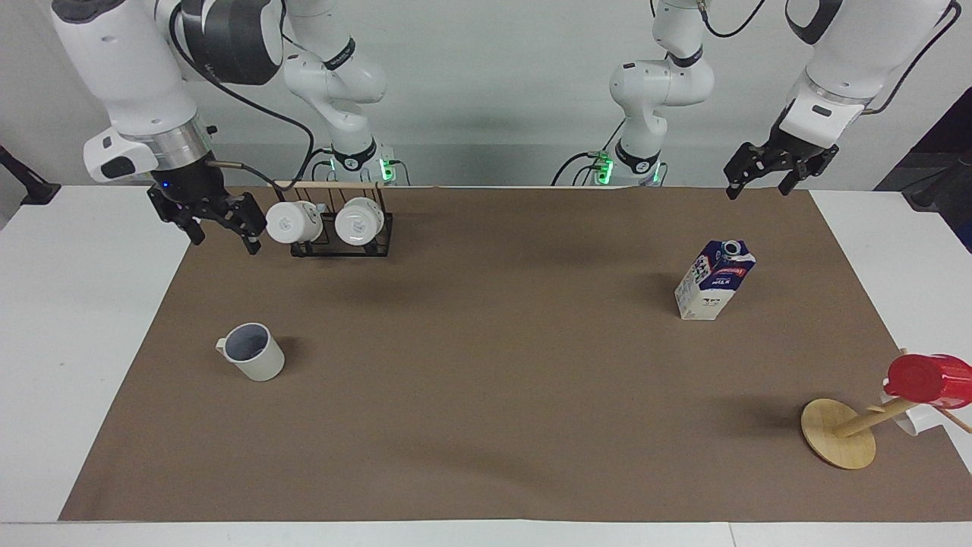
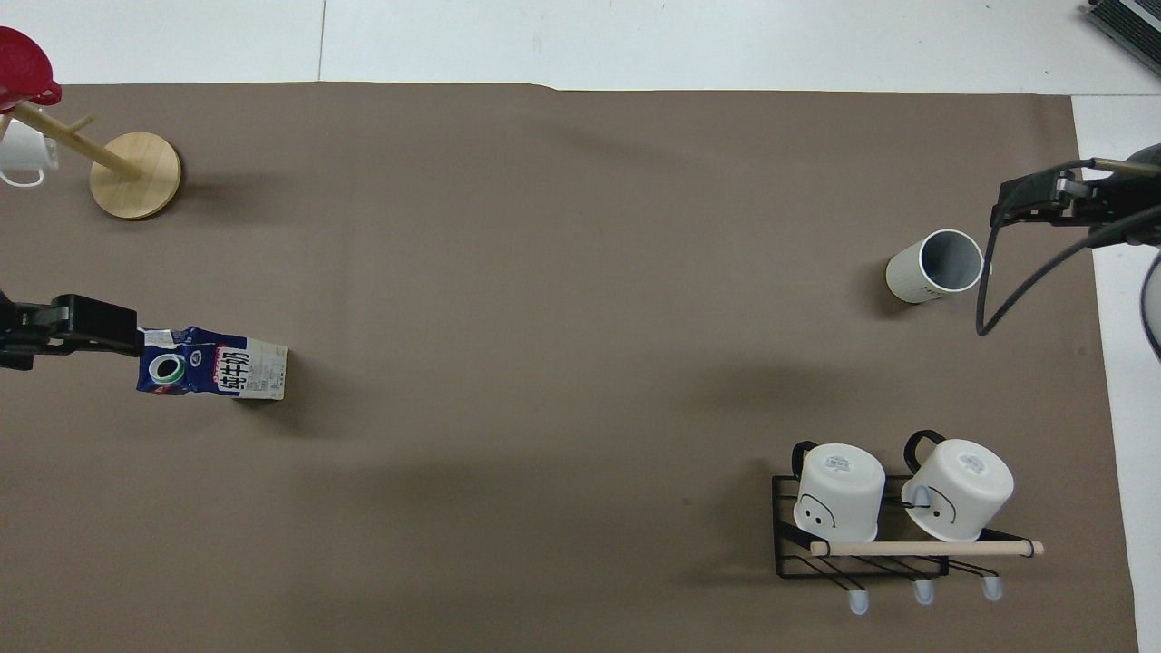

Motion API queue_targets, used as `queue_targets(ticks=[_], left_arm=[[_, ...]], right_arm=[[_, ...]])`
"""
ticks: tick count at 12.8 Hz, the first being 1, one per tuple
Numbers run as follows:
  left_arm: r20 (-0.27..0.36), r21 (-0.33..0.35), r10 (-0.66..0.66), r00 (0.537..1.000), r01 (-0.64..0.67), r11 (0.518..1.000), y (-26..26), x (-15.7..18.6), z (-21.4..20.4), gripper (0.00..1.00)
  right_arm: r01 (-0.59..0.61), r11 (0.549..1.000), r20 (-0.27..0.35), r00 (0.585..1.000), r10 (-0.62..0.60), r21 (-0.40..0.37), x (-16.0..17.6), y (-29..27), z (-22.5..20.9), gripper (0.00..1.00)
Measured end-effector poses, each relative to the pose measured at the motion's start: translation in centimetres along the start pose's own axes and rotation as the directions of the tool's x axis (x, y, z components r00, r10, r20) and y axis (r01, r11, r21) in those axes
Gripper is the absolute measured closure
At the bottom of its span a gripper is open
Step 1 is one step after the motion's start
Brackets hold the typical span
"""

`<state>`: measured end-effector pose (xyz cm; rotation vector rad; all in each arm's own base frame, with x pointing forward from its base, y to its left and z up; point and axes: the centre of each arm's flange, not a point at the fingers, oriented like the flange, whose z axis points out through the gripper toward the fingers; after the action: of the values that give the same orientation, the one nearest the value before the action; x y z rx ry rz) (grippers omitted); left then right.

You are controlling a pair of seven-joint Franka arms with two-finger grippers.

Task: Place cup and milk on table
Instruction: 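Reach the right gripper down to the white mug and grasp it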

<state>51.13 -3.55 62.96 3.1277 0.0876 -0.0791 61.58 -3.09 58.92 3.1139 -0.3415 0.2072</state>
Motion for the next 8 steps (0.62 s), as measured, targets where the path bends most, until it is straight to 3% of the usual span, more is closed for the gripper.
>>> queue_targets(ticks=[5,8], left_arm=[[-0.001,0.000,0.000,1.000,0.000,1.000,0.0,-0.2,-0.2,0.00],[-0.001,0.000,0.000,1.000,0.000,1.000,0.0,-0.2,-0.2,0.00]], right_arm=[[0.019,1.000,0.009,1.000,-0.019,0.003,3.5,2.5,8.4,0.00],[0.026,1.000,0.015,1.000,-0.027,0.006,3.8,2.9,12.3,0.00]])
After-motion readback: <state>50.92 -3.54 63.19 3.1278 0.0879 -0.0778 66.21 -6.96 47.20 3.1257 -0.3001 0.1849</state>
